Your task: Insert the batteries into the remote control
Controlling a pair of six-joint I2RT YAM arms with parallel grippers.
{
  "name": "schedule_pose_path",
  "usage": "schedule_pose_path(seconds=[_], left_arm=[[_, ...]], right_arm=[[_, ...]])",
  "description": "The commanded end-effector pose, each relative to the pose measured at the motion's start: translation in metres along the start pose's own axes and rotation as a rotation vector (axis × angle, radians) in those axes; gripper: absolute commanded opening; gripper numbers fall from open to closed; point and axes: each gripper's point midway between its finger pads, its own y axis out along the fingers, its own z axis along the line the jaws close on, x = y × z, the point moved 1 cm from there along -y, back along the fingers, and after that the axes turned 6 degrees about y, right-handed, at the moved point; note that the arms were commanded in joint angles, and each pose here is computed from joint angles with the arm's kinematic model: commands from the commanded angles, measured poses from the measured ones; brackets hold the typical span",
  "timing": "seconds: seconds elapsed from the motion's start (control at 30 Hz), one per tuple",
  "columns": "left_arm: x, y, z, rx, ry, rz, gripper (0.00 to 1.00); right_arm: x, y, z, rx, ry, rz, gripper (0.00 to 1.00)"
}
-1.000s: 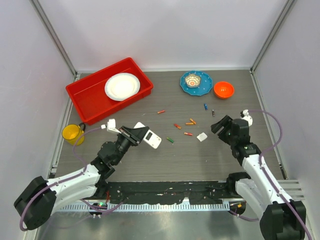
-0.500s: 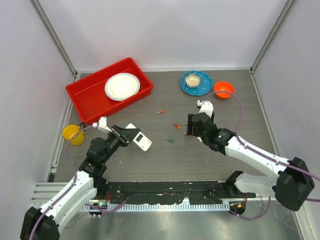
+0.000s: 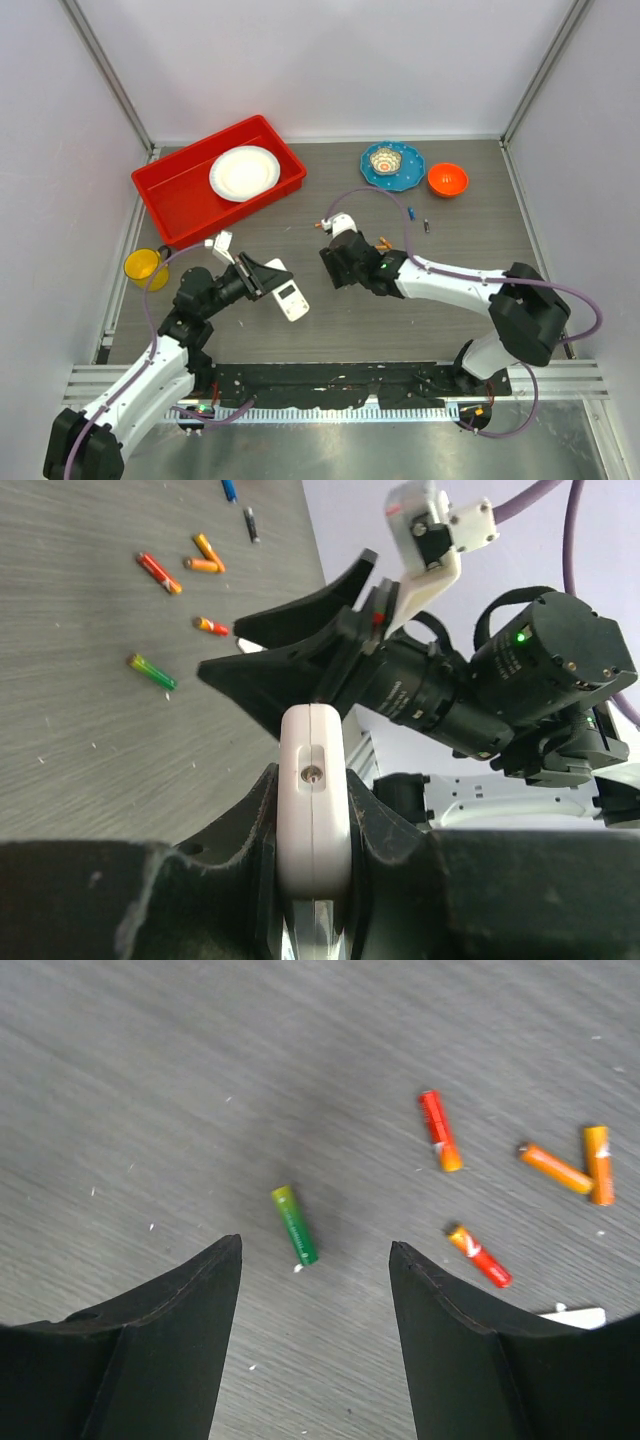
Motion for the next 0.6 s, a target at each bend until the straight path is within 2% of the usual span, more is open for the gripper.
schedule_pose_path(seconds=[0.0, 0.37, 0.57], left_arm=[[-0.002, -0.002, -0.029, -0.136, -0.001, 0.066, 0.00], [-0.013, -0.010, -0.030, -0.205, 0.008, 0.082, 0.00], [-0.009, -0.010, -0.031, -0.219, 0.006, 0.051, 0.00]], right_arm=[[0.002, 0.006, 0.015, 0.032, -0.089, 0.029, 0.65], [-0.019, 0.021, 0.021, 0.086, -0.125, 0.065, 0.58], [-0.025, 0.030, 0.024, 0.107, -0.099, 0.063, 0.55]])
